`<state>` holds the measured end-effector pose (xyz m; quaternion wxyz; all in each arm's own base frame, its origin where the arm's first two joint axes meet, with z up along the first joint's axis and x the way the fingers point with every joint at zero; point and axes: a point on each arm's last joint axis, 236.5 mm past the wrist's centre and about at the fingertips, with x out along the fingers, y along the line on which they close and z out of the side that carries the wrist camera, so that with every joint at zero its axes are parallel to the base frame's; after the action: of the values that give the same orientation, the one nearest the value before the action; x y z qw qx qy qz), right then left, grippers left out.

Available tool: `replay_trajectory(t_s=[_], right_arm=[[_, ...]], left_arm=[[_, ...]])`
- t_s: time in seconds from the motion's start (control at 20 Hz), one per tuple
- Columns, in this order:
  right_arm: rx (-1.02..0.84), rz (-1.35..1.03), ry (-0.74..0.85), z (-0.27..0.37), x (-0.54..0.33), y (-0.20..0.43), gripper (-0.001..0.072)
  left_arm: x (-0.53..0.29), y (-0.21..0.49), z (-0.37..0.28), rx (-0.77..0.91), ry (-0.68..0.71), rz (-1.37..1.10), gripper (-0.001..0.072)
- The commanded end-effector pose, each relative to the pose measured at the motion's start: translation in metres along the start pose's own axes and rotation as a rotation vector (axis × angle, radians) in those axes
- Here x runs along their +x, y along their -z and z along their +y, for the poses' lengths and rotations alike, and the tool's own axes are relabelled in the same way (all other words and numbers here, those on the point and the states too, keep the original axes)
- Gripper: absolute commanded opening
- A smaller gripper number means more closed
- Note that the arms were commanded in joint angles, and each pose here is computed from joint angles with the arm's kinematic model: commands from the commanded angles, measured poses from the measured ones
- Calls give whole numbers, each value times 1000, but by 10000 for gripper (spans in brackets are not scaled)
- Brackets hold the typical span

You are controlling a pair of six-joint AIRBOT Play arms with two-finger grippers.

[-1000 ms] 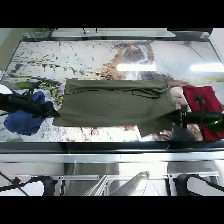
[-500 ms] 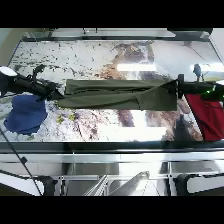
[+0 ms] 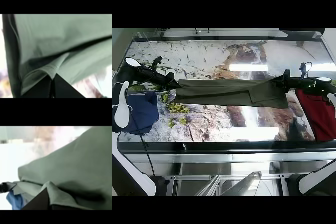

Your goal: Fold the shirts.

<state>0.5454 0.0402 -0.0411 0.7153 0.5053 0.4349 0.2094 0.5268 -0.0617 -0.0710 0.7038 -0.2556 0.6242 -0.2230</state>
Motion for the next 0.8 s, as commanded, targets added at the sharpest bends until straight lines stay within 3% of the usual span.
replay_trajectory(t_s=[0.0,0.25,0.35,0.55,0.6,0.65,0.75], right_arm=[[7,-46,29,-13,4,-13,15],[-11,-43,36,-18,6,-12,15],[-14,-42,37,-19,6,-12,15],[-13,-42,37,-19,6,-12,16],[-13,-42,37,-19,6,-12,55],[-14,-43,36,-19,6,-12,172],[-38,-32,25,-16,1,-11,197]], left_arm=[[15,-16,8,-43,1,-18,24],[0,-41,-40,-144,291,-123,29],[-10,-54,-56,-168,379,-172,234],[-3,-75,-58,-175,351,-260,235],[-4,-87,-56,-183,337,-314,234],[-6,-95,-54,-188,328,-351,235],[-14,-100,-51,-172,313,-378,234]])
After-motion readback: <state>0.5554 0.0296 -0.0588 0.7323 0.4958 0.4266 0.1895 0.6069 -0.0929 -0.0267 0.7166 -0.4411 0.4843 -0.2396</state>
